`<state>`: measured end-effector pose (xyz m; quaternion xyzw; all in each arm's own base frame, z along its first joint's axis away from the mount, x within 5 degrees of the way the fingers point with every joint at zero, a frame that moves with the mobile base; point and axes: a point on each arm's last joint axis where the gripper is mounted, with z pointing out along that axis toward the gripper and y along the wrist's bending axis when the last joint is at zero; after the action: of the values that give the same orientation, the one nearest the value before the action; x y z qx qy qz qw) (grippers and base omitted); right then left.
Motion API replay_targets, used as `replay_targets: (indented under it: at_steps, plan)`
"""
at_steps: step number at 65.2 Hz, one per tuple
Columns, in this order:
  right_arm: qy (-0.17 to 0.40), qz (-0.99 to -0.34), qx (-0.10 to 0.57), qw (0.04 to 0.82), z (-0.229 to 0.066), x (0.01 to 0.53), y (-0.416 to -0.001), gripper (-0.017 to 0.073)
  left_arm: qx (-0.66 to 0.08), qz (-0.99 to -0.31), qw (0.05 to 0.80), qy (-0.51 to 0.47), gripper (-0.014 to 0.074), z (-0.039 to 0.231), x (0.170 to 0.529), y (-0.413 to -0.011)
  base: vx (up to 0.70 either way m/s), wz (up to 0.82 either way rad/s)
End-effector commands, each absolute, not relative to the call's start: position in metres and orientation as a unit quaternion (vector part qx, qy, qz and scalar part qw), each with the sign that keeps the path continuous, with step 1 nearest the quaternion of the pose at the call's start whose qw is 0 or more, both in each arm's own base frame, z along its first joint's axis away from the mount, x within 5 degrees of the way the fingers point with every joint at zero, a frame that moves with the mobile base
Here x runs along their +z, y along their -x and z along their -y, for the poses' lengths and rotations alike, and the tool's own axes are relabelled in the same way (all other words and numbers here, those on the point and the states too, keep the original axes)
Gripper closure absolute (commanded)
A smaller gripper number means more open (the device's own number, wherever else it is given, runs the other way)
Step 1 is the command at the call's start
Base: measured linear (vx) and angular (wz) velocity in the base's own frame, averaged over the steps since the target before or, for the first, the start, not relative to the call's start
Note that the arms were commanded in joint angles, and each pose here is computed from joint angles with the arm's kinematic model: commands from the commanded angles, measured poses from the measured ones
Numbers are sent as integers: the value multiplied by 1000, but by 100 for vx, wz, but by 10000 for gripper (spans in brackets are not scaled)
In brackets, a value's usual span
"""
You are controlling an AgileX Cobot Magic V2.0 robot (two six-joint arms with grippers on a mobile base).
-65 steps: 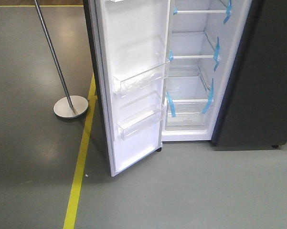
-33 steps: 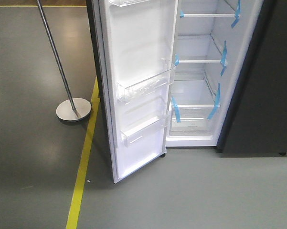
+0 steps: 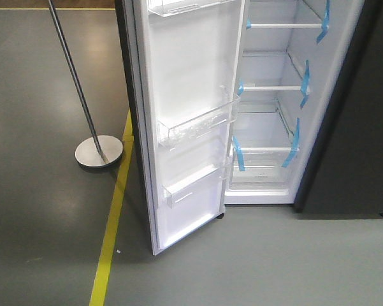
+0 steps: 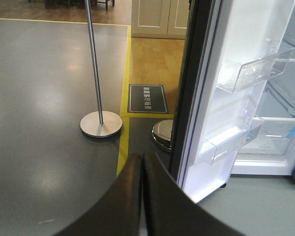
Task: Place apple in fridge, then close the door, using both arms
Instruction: 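Drive closer to the open refrigerator door holding the apple in the right gripper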
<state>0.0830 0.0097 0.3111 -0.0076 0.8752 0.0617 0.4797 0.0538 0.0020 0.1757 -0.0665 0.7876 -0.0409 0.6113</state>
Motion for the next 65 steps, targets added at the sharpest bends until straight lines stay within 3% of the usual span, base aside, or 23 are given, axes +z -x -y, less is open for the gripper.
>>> replay_targets:
  at_steps: [1,65]
  plan:
    - [0,-852,61,520,-9,325,-86,474,-49,-767,637,66,598,-1,176,-55,11,-1]
    - [0,-852,61,520,-9,325,-86,474,-49,-767,637,66,598,-1,176,-55,12,-1]
